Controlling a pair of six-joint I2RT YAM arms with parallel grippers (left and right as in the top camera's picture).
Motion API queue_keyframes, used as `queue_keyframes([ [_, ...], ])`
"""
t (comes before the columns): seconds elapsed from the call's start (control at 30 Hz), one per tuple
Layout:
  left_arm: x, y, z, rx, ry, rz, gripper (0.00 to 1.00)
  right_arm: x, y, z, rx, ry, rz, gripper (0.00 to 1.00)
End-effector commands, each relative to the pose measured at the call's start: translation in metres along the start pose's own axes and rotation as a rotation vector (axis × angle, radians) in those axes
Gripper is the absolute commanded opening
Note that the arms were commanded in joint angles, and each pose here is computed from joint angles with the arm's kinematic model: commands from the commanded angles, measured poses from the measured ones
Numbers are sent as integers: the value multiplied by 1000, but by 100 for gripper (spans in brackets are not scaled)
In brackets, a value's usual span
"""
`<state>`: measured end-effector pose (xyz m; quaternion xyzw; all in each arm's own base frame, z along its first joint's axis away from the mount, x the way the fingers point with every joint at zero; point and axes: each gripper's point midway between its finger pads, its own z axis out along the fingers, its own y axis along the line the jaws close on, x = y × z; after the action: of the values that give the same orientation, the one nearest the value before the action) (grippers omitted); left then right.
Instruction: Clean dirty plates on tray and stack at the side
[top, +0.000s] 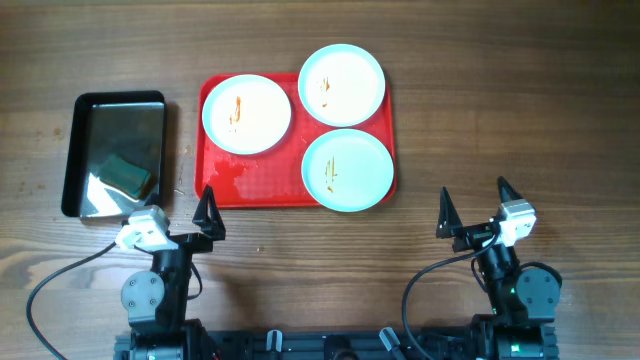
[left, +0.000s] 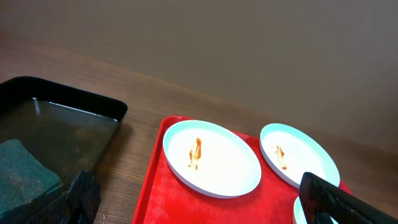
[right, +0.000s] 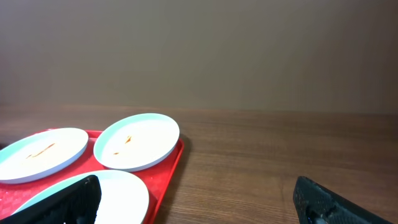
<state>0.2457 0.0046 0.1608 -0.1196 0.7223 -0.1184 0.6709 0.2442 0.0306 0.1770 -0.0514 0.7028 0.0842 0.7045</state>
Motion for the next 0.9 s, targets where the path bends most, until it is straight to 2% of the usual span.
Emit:
queue_keyframes([
  [0.0,3,-2,0,12,5,17,100,1,0,0,-2,2,6,100],
  [0.43,3,-2,0,13,4,18,100,-2,-9,0,47,-10,3,100],
  [0.5,-1,5,0,-27,-14,21,100,-10,-13,0,75,-44,-3,100],
  [0.63,-26,7,-4,-65,-89,24,100,-36,-19,-3,111,-149,-18,100],
  [0.87,-72,-10,-10,-51,-127,26,100,-75,-11,-11,85,-225,-36,100],
])
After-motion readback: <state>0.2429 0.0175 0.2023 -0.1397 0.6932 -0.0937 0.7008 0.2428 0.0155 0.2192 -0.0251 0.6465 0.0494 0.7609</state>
